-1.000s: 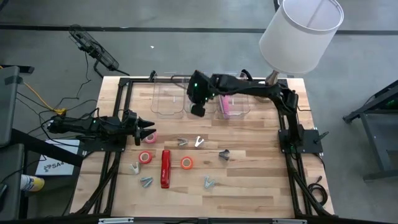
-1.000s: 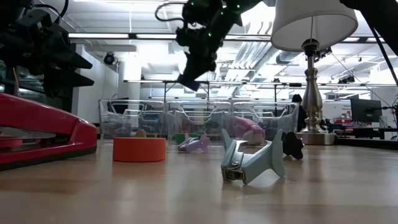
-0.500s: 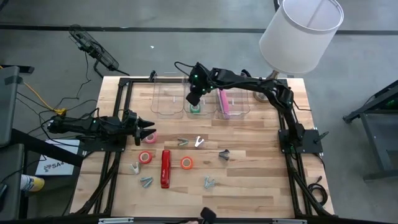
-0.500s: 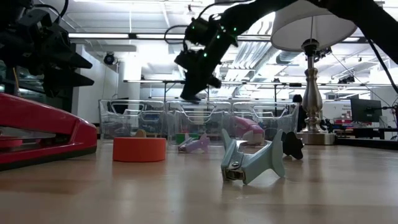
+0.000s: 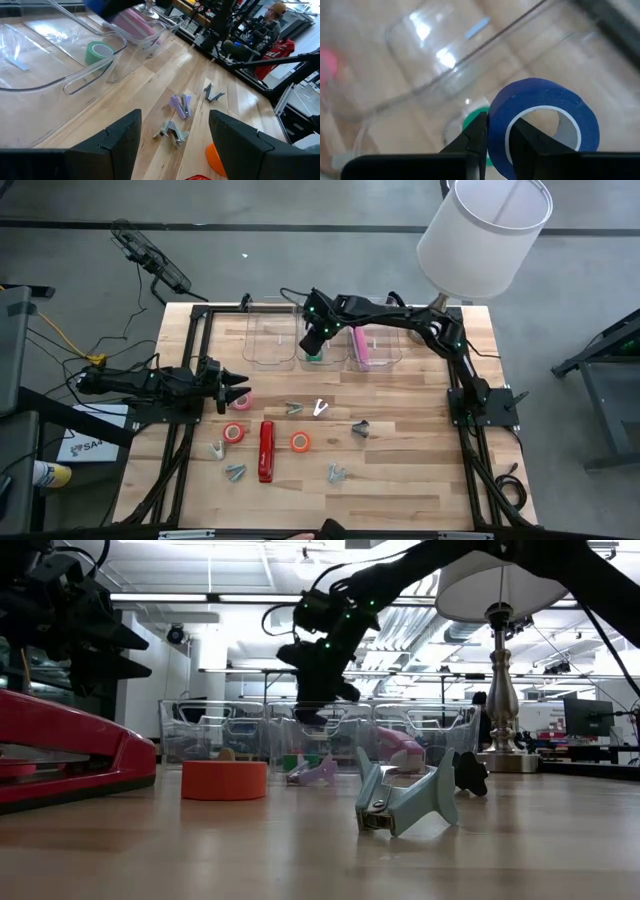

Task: Pick and place Stapler, Stapler remover, tape
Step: Put the blue tape into the middle transparent bin

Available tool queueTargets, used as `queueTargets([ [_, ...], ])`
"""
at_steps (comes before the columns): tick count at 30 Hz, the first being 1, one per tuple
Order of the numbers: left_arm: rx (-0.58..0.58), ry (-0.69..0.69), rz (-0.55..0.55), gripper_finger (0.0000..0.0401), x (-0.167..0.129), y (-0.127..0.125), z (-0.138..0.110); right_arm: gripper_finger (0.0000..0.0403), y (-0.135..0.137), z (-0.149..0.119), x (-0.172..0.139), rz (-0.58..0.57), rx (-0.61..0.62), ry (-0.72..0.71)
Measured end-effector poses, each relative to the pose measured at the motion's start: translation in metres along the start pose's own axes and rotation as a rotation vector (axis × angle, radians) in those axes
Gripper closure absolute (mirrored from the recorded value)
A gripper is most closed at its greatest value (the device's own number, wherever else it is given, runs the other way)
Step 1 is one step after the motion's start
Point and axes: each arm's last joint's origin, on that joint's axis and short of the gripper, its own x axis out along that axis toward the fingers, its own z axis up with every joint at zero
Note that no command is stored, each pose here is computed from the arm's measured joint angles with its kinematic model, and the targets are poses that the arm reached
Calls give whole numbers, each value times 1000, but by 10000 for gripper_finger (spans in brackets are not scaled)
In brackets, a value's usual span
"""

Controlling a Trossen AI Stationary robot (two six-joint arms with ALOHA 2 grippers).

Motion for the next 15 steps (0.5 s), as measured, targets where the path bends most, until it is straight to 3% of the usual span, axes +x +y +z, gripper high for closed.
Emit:
queueTargets([
  [6,0,-1,0,171,0,0,0,354,2,-5,12,74,-64,46],
  [15,0,-1,0,171,0,0,0,331,3,-10,21,45,-74,67],
])
